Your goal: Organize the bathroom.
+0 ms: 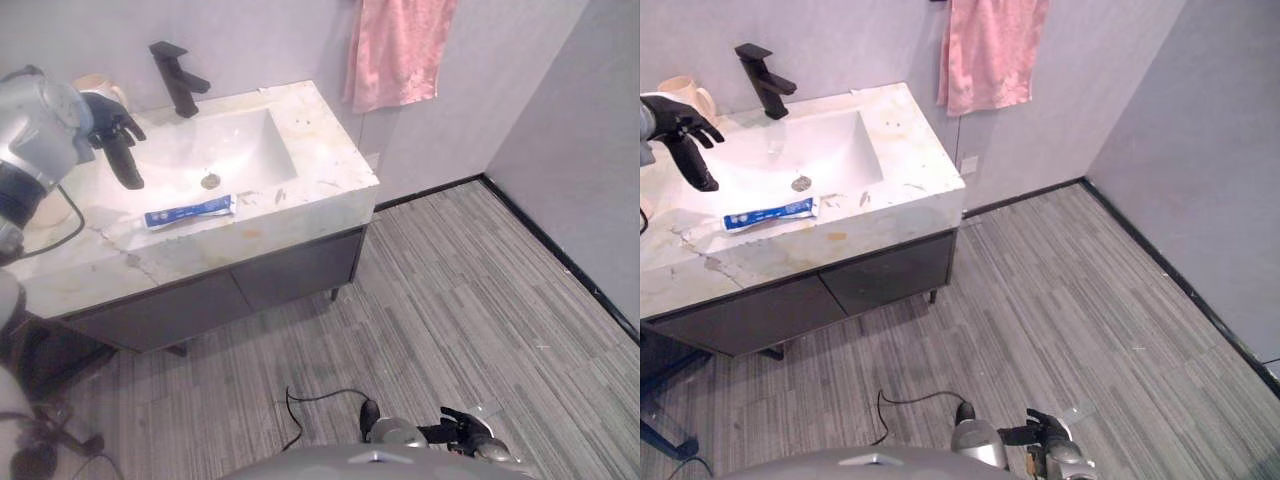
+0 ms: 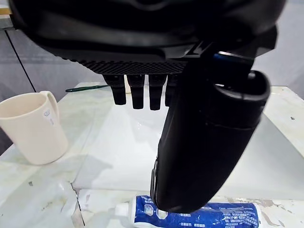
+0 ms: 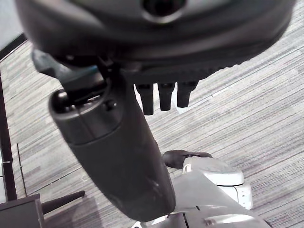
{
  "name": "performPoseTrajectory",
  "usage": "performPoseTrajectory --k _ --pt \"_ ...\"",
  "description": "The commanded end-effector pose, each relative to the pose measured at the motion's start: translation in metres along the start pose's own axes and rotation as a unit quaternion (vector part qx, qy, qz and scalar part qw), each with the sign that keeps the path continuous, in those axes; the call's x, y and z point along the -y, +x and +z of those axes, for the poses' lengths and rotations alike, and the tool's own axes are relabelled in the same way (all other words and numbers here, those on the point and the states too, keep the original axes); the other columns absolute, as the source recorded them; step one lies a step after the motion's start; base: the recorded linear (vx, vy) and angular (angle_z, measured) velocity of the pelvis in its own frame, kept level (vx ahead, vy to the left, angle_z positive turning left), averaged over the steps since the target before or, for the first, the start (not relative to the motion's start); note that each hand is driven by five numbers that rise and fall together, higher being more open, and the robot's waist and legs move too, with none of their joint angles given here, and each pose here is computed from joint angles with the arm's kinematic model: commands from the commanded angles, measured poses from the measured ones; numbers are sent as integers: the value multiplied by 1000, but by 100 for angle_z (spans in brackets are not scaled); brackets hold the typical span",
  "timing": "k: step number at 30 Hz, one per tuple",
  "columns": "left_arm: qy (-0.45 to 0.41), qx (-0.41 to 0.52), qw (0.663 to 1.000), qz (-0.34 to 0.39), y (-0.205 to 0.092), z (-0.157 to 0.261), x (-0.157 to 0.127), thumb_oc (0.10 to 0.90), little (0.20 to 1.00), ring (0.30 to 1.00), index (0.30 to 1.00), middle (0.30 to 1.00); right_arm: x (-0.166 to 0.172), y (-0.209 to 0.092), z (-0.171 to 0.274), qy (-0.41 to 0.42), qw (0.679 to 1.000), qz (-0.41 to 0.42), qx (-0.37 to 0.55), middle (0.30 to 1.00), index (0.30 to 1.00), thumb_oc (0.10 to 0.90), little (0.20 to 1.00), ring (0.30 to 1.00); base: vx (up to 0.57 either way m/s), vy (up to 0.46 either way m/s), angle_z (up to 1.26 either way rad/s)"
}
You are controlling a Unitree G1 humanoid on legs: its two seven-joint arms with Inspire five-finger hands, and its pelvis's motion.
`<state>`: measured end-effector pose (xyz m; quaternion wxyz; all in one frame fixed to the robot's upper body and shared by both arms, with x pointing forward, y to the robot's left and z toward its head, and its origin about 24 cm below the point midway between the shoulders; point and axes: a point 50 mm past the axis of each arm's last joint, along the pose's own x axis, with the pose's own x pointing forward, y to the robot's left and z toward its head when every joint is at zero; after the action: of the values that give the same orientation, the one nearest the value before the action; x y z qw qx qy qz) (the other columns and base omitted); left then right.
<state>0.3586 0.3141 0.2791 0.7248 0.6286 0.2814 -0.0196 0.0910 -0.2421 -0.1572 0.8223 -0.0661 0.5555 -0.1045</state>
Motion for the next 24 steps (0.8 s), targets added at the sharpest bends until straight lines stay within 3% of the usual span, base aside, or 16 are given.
performPoseTrajectory --k 1,11,20,24 --pt "-47 -42 994 93 -35 -32 -48 800 900 900 900 900 21 0 2 -17 999 -32 7 900 900 800 900 900 -17 -18 8" --pt "-66 -12 997 32 -37 -34 -37 800 900 900 900 900 15 2 8 -21 999 -32 3 900 900 800 900 900 -27 -2 8" --pt "-50 -27 997 54 -36 -34 -33 800 900 900 900 900 15 1 4 -16 999 -31 -3 900 900 800 900 900 -6 0 1" --pt "-51 -30 998 31 -35 -36 -31 800 900 900 900 900 15 1 2 -15 999 -31 -4 900 900 800 900 900 0 0 0"
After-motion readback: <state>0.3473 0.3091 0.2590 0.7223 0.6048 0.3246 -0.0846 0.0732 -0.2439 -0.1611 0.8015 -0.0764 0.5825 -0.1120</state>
